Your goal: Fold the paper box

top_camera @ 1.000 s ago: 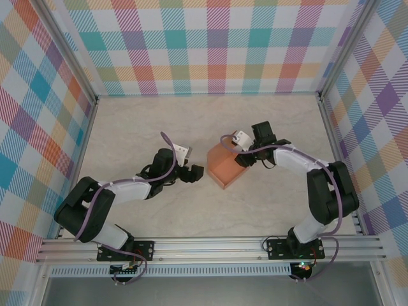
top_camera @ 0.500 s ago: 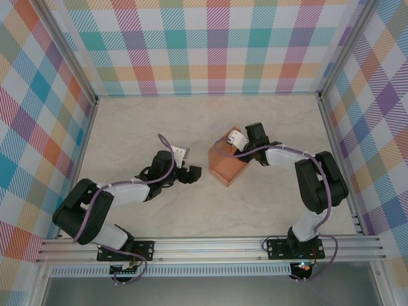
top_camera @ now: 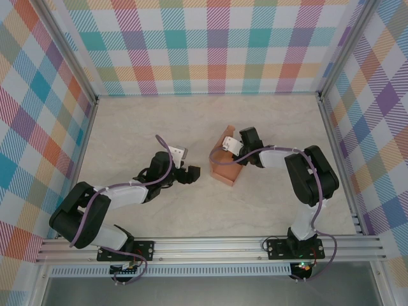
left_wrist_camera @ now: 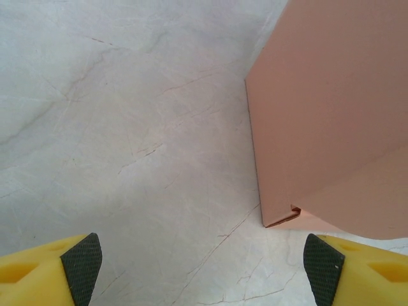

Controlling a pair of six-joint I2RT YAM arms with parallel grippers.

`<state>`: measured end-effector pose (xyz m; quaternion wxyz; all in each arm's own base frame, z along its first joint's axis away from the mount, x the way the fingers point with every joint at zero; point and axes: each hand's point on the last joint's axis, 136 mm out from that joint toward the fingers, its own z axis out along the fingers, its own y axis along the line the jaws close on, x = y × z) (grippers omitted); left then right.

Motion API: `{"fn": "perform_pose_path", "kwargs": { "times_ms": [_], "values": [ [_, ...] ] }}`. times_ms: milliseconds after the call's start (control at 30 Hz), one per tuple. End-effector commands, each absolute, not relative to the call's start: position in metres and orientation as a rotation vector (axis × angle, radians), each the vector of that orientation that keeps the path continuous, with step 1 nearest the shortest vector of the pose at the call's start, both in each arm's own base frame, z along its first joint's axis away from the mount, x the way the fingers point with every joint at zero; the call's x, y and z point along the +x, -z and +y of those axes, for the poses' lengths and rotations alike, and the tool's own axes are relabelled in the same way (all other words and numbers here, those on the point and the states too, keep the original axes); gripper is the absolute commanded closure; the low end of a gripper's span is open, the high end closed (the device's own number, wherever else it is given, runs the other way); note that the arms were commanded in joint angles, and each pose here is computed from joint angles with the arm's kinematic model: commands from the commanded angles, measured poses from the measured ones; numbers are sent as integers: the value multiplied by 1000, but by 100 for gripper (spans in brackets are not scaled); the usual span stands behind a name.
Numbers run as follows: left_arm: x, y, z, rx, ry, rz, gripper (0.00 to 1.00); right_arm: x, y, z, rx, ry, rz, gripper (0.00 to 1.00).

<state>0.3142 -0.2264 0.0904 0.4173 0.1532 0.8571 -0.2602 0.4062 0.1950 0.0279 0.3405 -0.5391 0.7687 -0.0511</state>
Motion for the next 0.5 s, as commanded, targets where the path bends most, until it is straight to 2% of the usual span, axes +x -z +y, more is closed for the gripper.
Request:
{"fn": "perform_pose_path", "kwargs": {
  "times_ms": [0, 200, 467],
  "values": [
    [313, -92, -222, 366, 641, 2149, 15, 407, -13, 191, -1485, 246, 1949, 75],
    [314, -93, -221, 355, 637, 2148, 15, 419, -5, 181, -1468, 414, 1955, 78],
    [312, -98, -218, 354, 631, 2140, 16, 428, 2, 169, -1385, 512, 1990, 73]
  ]
}}
